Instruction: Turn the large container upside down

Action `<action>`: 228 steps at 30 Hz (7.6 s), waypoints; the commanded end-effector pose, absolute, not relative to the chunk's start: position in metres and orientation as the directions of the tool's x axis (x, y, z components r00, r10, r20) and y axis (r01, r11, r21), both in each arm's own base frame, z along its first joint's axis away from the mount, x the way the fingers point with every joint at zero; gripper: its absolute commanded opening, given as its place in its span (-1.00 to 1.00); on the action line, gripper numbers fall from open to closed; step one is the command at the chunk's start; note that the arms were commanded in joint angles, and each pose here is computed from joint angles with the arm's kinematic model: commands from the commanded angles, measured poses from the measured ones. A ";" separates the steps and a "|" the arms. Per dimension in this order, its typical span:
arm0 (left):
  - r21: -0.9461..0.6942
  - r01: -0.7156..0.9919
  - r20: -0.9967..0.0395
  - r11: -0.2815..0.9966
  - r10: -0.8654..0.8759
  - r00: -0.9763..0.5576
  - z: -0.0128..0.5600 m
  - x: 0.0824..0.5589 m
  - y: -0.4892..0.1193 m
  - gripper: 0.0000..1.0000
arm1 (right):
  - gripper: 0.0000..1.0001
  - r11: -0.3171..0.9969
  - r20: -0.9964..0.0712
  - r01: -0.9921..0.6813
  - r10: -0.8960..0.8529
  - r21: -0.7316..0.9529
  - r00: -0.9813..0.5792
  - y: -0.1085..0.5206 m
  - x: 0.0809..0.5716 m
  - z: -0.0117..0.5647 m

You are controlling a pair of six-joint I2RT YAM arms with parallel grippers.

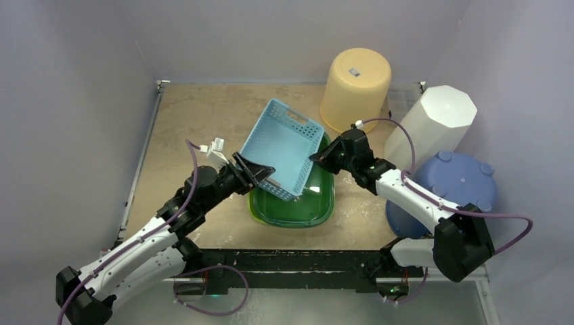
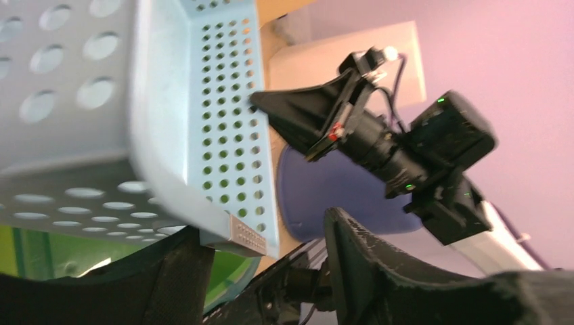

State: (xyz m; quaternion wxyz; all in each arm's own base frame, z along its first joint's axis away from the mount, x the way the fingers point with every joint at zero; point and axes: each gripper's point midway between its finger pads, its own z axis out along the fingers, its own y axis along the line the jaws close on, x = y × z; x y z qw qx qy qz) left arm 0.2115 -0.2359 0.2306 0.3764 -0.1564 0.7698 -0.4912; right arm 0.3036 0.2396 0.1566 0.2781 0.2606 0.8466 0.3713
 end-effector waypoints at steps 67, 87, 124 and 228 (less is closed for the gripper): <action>-0.437 0.181 -0.877 0.881 -0.372 -0.304 0.336 0.272 -0.173 -1.00 | 0.56 0.579 -0.432 -0.044 0.554 0.814 -0.711 0.239 0.282 0.224; 0.276 -0.167 -0.908 0.947 0.199 -0.369 0.280 0.289 -0.070 -1.00 | 0.56 0.653 -0.420 0.012 0.500 0.757 -0.758 0.238 0.282 0.197; 0.432 0.056 -0.729 0.900 0.385 -0.566 0.168 0.298 -0.099 -1.00 | 0.56 0.673 -0.429 0.019 0.492 0.739 -0.757 0.235 0.283 0.191; -0.377 -0.571 -0.598 0.729 -0.663 -0.450 0.095 0.290 -0.005 0.89 | 0.80 0.739 -0.544 -0.156 0.319 0.656 -0.776 0.244 0.289 0.212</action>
